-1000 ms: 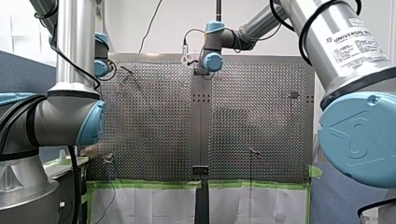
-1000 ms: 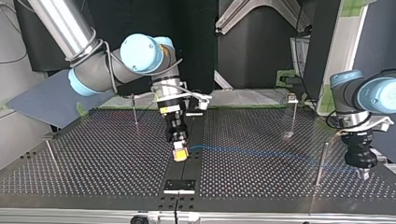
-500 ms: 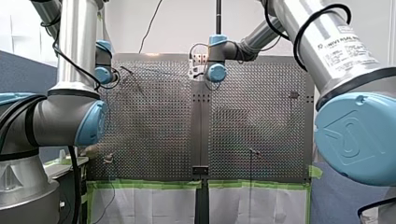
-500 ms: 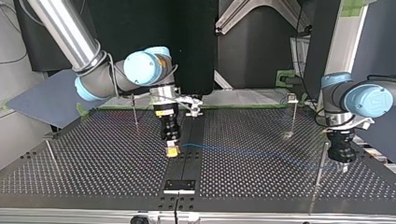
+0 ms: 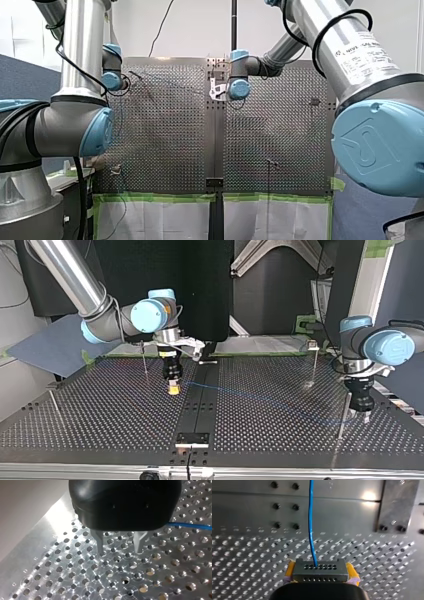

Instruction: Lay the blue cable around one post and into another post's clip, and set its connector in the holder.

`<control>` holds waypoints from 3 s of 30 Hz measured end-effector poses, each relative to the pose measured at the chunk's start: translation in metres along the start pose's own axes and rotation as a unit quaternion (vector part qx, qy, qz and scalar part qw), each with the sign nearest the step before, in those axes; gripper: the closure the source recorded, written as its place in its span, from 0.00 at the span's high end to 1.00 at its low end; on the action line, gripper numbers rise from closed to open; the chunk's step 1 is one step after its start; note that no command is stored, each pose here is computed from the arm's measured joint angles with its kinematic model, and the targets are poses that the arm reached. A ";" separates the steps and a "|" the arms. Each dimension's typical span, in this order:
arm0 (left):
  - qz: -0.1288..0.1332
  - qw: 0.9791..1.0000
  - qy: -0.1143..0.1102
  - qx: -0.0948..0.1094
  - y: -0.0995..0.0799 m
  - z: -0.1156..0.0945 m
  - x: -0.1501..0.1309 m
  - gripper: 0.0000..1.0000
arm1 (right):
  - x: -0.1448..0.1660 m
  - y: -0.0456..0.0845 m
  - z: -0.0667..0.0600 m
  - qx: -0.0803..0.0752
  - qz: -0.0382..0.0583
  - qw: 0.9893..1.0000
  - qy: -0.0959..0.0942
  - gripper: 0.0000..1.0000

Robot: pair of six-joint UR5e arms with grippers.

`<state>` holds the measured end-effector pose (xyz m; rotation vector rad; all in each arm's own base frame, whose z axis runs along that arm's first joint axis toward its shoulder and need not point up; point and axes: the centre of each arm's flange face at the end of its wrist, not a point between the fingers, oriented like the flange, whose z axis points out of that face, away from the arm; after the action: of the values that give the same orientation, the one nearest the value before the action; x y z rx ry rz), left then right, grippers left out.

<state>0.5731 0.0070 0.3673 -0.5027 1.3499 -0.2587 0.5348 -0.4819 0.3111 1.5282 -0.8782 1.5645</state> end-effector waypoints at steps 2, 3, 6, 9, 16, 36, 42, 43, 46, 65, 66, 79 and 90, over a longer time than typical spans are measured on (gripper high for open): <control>0.000 1.000 0.002 -0.004 0.000 -0.001 0.001 0.99 | -0.007 0.002 -0.002 -0.002 0.007 1.000 -0.001 0.00; 0.000 1.000 0.003 -0.007 0.000 -0.002 0.001 0.99 | -0.010 0.003 -0.002 -0.003 0.010 1.000 -0.001 0.00; 0.000 1.000 0.007 -0.013 0.000 -0.003 0.003 0.99 | -0.019 0.005 -0.006 -0.009 0.021 1.000 -0.001 0.00; 0.000 1.000 0.010 -0.015 -0.002 -0.005 0.005 0.99 | -0.029 0.008 -0.009 -0.015 0.030 0.999 -0.001 0.00; -0.001 1.000 0.014 -0.012 -0.006 -0.006 0.007 0.99 | -0.051 0.028 -0.015 -0.051 0.038 0.998 -0.001 0.00; -0.001 1.000 0.016 -0.013 -0.011 -0.008 0.010 0.99 | -0.148 0.144 -0.027 -0.138 0.058 0.989 -0.020 0.00; -0.001 1.000 0.015 -0.014 -0.011 -0.008 0.010 0.99 | -0.201 0.177 -0.041 -0.165 0.060 0.983 -0.046 0.00; -0.001 1.000 0.015 -0.014 -0.011 -0.008 0.010 0.99 | -0.208 0.182 -0.043 -0.169 0.060 0.983 -0.049 0.00; -0.001 1.000 0.015 -0.015 -0.011 -0.008 0.010 0.99 | -0.232 0.197 -0.052 -0.181 0.059 0.980 -0.062 0.00; -0.001 1.000 0.013 -0.017 -0.010 -0.008 0.010 0.99 | -0.373 0.278 -0.143 -0.259 0.065 0.952 -0.147 0.00; -0.001 1.000 0.013 -0.017 -0.010 -0.008 0.010 0.99 | -0.379 0.279 -0.149 -0.261 0.065 0.951 -0.152 0.00; -0.001 1.000 0.014 -0.016 -0.012 -0.009 0.011 0.99 | -0.413 0.274 -0.204 -0.244 0.071 0.951 -0.174 0.00; 0.000 1.000 0.014 -0.015 -0.013 -0.009 0.011 0.99 | -0.406 0.296 -0.183 -0.225 0.090 0.963 -0.115 0.00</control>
<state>0.5683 -0.0114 0.3631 -0.5253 1.3834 -0.2471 0.1833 -0.4835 -0.0921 1.3373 -1.4296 1.2074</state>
